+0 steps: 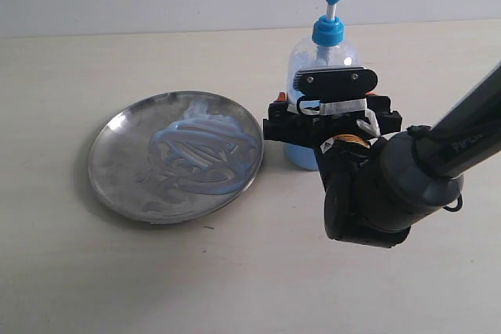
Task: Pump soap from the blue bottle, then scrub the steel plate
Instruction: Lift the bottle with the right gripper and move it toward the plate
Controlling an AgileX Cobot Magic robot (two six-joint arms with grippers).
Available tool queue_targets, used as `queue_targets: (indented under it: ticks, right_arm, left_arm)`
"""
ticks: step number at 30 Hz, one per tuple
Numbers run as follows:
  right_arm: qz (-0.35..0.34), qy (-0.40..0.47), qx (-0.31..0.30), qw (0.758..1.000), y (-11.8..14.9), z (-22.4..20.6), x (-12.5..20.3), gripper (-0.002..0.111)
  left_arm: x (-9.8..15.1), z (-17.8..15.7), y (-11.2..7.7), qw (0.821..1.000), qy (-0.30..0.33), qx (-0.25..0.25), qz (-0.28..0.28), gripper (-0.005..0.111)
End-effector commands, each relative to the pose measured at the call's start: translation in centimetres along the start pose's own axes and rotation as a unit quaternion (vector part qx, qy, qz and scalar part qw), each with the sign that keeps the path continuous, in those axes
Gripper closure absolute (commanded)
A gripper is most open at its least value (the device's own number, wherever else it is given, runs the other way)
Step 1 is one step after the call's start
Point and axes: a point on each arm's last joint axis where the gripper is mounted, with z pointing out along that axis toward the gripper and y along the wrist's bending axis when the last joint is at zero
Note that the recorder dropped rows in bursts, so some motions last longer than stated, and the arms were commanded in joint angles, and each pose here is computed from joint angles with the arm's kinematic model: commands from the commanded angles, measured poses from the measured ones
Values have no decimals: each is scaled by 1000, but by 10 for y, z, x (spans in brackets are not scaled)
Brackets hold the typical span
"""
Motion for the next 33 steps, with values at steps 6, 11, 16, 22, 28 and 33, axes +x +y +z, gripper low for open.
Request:
queue_targets:
  ticks: [6, 11, 16, 22, 28, 33]
  right_arm:
    - [-2, -9, -2, 1000, -6, 7, -4, 3]
    - [-2, -9, -2, 1000, -6, 7, -4, 3]
    - [-2, -19, 1, 1000, -7, 7, -5, 3]
    - [7, -20, 2, 1000, 1, 17, -5, 3]
    - [10, -10, 12, 1000, 2, 22, 2, 3]
    - [13, -8, 17, 1000, 2, 22, 2, 8]
  left_arm:
    - [0, 0, 0, 1000, -4, -2, 0, 107]
    - [0, 0, 0, 1000, -4, -2, 0, 107]
    - [0, 0, 0, 1000, -4, -2, 0, 107]
    - [0, 0, 0, 1000, -4, -2, 0, 107]
    - [0, 0, 0, 1000, -4, -2, 0, 107]
    - [0, 0, 0, 1000, -4, -2, 0, 107]
